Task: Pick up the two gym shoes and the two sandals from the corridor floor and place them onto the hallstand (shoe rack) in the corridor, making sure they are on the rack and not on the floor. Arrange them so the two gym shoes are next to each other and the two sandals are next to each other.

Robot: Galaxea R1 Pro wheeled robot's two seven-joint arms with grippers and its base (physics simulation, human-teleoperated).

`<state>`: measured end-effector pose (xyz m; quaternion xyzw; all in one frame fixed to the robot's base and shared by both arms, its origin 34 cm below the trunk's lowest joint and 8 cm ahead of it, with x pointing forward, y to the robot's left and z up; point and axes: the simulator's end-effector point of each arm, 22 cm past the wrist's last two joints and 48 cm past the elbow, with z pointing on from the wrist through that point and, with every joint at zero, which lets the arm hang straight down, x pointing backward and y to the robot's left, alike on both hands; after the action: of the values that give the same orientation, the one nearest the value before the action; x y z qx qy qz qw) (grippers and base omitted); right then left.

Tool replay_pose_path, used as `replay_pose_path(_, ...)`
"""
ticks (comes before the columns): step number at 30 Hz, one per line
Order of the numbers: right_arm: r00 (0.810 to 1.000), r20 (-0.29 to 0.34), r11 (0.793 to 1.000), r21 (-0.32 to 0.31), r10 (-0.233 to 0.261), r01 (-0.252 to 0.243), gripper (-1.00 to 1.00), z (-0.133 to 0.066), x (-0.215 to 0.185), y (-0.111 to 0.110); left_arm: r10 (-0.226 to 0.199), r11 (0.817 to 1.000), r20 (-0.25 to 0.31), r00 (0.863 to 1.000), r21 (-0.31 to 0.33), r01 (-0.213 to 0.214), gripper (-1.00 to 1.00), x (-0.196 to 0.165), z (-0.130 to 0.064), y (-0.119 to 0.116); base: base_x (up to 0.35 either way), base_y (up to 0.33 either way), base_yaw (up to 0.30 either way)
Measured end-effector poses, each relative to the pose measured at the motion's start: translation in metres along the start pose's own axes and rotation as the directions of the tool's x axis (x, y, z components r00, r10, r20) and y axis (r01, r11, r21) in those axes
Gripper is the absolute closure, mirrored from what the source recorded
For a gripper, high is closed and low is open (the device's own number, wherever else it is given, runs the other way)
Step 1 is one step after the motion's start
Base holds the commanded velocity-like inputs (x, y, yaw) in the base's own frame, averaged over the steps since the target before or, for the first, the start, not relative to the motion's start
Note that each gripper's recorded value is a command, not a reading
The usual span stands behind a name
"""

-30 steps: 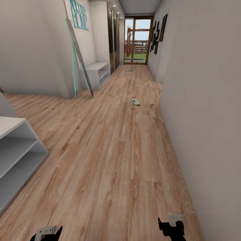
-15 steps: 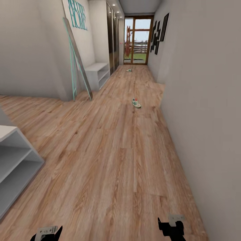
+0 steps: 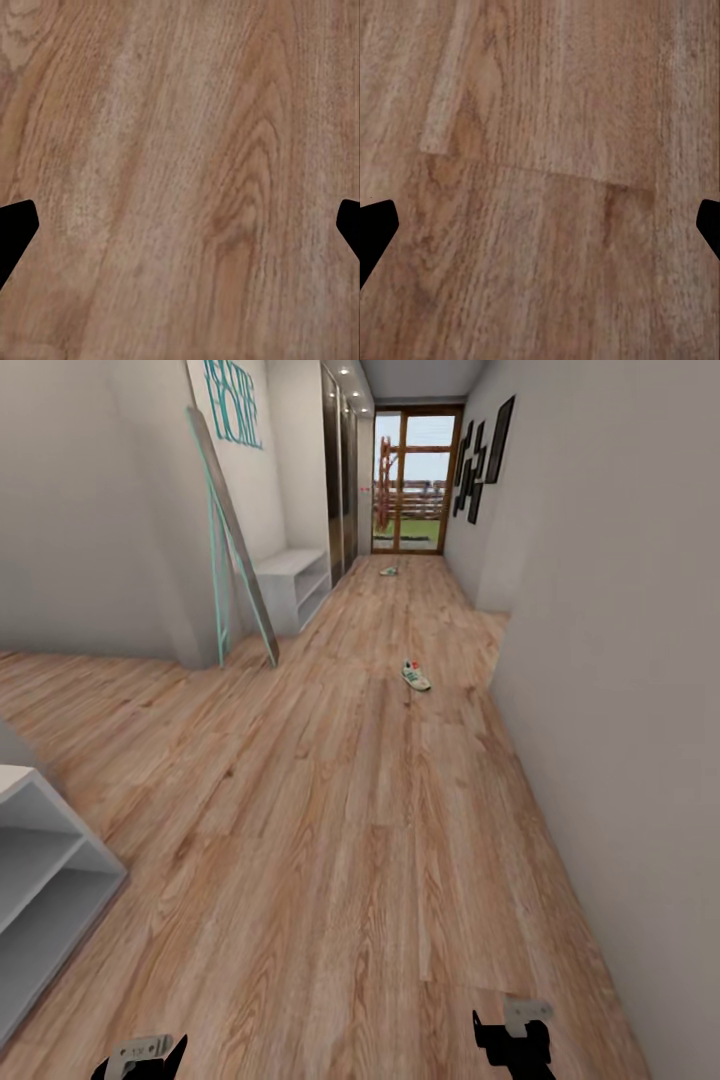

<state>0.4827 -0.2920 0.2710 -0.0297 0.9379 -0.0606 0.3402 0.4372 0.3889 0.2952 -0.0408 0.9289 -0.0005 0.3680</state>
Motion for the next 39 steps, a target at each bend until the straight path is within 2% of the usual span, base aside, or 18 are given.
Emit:
replay_pose_path(6, 1.0, 0.002, 1.0, -0.001, -0.001, 0.001, -1.0, 0.0, -0.001, 0.0, -0.004, 1.0, -0.001, 1.0, 0.003, 0.004, -1.0, 0.001, 0.0, -0.003, 0.313, 0.147, -0.054)
replay_pose_path(27, 1.0, 0.031, 1.0, 0.0, 0.001, -0.001, -1.0, -0.003, -0.015, -0.001, -0.011, 1.0, 0.018, 1.0, 0.008, 0.01, -1.0, -0.007, -0.002, -0.006, 0.313, 0.14, -0.159)
replay_pose_path(39, 0.999, 0.039, 1.0, -0.002, 0.003, -0.003, -1.0, -0.008, -0.016, 0.001, -0.011, 1.0, 0.036, 0.999, 0.008, 0.011, -1.0, -0.015, -0.003, -0.006, 0.326, 0.029, -0.033)
